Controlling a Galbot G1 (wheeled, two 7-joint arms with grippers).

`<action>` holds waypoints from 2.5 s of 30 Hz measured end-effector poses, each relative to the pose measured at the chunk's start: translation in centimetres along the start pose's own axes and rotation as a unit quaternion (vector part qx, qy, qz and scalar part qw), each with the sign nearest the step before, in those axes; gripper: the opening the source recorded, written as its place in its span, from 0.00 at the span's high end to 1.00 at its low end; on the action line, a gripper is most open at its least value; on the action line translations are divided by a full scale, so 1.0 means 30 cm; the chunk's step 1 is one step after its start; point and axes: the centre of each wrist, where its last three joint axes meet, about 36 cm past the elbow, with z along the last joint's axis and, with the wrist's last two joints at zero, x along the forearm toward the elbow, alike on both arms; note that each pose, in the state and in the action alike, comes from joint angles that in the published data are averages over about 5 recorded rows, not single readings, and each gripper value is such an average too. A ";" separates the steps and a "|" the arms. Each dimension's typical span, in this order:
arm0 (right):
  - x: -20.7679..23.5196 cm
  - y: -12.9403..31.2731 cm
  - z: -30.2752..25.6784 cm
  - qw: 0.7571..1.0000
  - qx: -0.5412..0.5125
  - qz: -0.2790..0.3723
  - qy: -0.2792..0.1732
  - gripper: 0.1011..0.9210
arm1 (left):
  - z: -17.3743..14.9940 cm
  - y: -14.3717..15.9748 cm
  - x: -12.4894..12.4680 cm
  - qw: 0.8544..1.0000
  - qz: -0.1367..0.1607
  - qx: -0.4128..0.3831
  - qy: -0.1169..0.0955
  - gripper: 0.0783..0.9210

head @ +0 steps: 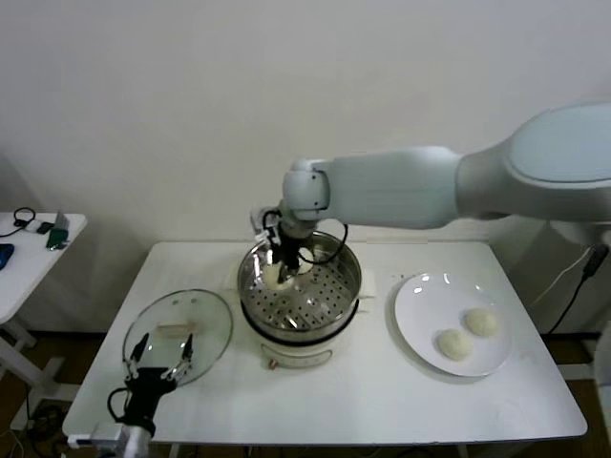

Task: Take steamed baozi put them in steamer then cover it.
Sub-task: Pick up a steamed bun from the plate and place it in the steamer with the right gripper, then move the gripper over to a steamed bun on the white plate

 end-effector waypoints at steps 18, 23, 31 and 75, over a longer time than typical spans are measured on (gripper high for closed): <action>-0.002 -0.006 0.059 1.000 -0.007 0.014 -0.015 0.13 | -0.010 -0.014 0.006 1.000 0.003 -0.001 -0.002 0.12; 0.159 -0.017 0.185 1.000 -0.021 0.007 -0.016 0.12 | -0.014 -0.019 0.013 1.000 0.005 -0.003 -0.003 0.12; 0.439 0.132 0.537 0.998 -0.063 -0.012 0.010 0.12 | -0.019 -0.019 0.014 1.000 0.005 -0.005 -0.005 0.12; -0.144 0.810 1.215 0.975 -0.197 -0.042 0.099 0.16 | 0.006 -0.026 0.051 1.000 -0.008 -0.014 0.006 0.12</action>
